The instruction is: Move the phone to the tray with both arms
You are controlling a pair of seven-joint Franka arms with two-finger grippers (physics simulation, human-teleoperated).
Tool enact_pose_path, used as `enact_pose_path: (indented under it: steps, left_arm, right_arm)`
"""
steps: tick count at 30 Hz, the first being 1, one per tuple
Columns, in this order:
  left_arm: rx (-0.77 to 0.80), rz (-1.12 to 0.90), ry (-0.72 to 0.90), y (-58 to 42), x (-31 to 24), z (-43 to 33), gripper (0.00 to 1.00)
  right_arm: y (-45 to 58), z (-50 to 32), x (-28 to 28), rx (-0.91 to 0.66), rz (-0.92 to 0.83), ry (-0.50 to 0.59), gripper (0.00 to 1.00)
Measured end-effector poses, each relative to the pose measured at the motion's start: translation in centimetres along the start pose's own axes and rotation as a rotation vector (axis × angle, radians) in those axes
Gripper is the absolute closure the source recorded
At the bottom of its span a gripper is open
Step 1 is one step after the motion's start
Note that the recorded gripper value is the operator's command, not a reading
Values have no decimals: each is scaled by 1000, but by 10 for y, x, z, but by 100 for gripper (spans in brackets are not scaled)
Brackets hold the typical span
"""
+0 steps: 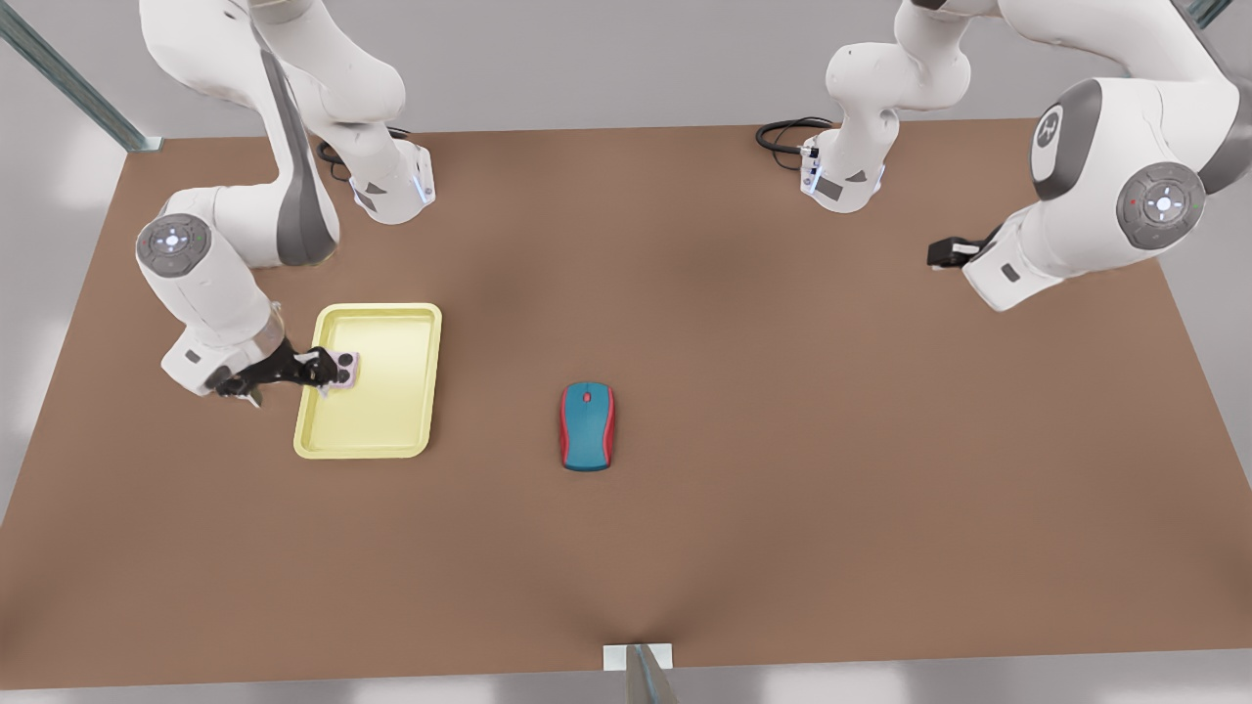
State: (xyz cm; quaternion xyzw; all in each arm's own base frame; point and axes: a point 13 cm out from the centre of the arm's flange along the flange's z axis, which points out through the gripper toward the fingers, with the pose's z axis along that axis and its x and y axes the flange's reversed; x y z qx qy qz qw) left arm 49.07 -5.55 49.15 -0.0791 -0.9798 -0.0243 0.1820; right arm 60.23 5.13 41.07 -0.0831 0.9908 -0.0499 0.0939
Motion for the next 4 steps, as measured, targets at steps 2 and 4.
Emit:
enact_pose_path:
  steps: [2,4]
  left_arm:
    - [-2,1,-16,0,-2,4,0]
    - [-3,2,-36,-1,-6,4,0]
  right_arm:
    - [20,-45,-5,-30,-22,8,0]
    - [39,-67,-23,-55,-46,46,0]
